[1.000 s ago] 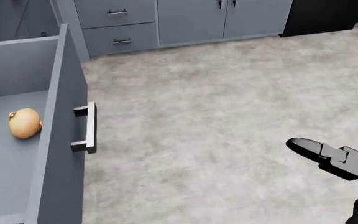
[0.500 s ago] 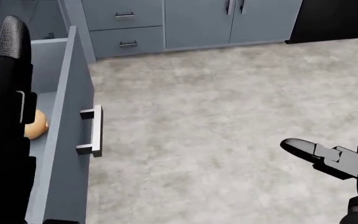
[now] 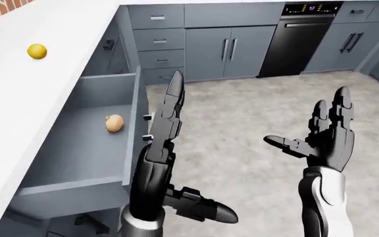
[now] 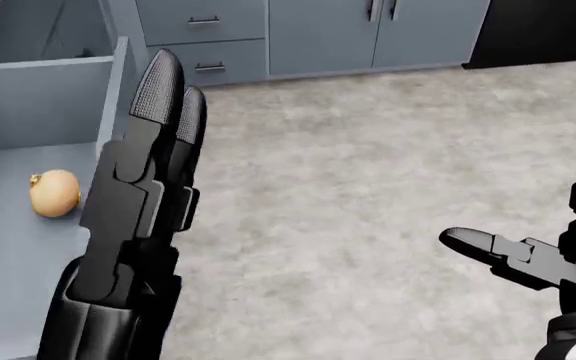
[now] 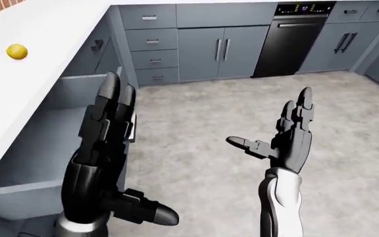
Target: Close the right drawer.
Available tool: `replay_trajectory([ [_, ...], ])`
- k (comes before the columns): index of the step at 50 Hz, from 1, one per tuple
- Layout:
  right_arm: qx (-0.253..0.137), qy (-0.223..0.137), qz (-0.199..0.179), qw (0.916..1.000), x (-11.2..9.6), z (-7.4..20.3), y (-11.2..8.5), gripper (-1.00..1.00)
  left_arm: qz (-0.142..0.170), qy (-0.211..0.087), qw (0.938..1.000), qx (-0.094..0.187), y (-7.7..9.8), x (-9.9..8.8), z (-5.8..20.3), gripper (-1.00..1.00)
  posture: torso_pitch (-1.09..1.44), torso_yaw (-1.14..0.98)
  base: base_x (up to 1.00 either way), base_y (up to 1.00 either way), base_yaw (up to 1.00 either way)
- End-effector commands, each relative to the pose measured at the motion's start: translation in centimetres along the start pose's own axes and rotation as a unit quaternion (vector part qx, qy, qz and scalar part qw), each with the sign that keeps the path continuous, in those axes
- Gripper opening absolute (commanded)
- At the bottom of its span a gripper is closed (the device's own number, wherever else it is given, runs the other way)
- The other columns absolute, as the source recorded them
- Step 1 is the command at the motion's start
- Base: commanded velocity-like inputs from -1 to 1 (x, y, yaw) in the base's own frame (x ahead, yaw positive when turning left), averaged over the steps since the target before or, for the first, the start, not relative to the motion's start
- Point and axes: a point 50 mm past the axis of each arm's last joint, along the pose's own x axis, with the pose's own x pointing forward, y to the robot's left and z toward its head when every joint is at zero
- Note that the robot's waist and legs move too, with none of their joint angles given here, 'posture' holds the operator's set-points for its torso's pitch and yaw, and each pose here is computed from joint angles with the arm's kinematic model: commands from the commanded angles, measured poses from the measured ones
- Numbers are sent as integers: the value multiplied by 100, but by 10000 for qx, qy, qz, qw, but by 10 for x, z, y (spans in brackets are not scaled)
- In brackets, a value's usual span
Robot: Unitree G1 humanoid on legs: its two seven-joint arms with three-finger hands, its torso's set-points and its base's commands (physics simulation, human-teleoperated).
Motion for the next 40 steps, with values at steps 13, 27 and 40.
replay_trajectory([
  [13, 75, -372, 112, 9992, 4, 12, 4, 100, -256, 25, 9993, -261, -15, -7, -12, 100, 0, 0, 0, 0, 0],
  [27, 77, -325, 138, 9993, 4, 8, 5, 100, -307, 423, 9978, -416, -20, -5, -40, 100, 0, 0, 0, 0, 0],
  [40, 78, -291, 173, 9994, 4, 5, 7, 100, -237, 807, 9956, -405, -22, -7, -77, 100, 0, 0, 0, 0, 0],
])
